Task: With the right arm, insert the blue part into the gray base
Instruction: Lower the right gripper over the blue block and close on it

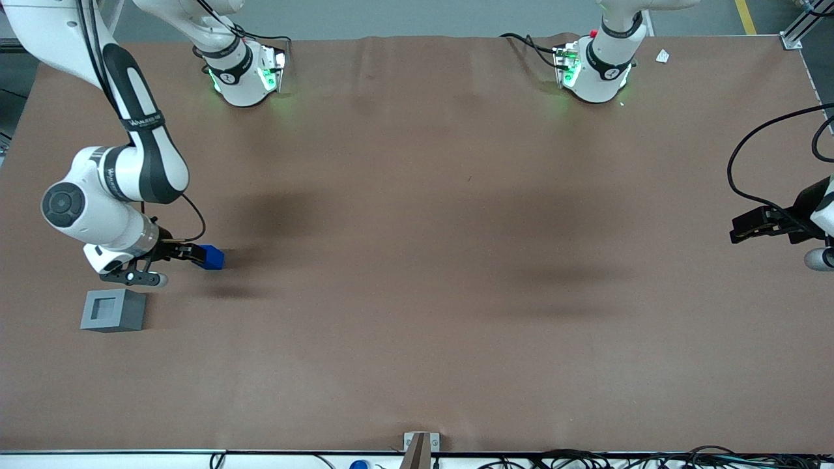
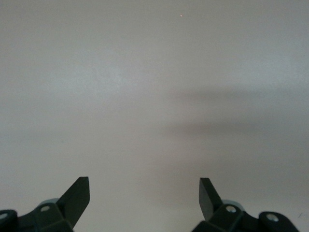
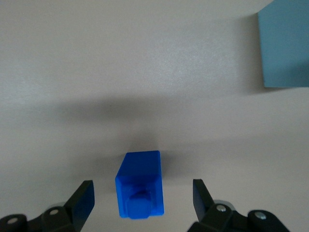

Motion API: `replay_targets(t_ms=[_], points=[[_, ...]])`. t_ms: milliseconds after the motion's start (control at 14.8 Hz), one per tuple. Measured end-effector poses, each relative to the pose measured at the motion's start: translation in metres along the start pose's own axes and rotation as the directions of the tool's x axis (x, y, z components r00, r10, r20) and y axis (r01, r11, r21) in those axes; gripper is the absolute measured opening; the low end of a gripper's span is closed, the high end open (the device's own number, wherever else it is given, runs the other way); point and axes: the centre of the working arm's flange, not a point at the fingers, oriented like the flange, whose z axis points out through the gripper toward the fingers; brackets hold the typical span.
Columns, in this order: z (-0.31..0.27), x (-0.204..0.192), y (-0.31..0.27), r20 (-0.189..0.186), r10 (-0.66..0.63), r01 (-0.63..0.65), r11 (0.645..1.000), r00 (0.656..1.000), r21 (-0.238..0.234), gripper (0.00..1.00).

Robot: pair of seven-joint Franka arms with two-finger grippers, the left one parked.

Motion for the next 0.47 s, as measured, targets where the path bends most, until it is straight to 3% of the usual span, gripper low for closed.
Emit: replay_targets(t_ms=[473], points=[[0.026,-0.01,-0.022,0.024,-0.041,0.041,0.999,0.999,0.007,0.85]])
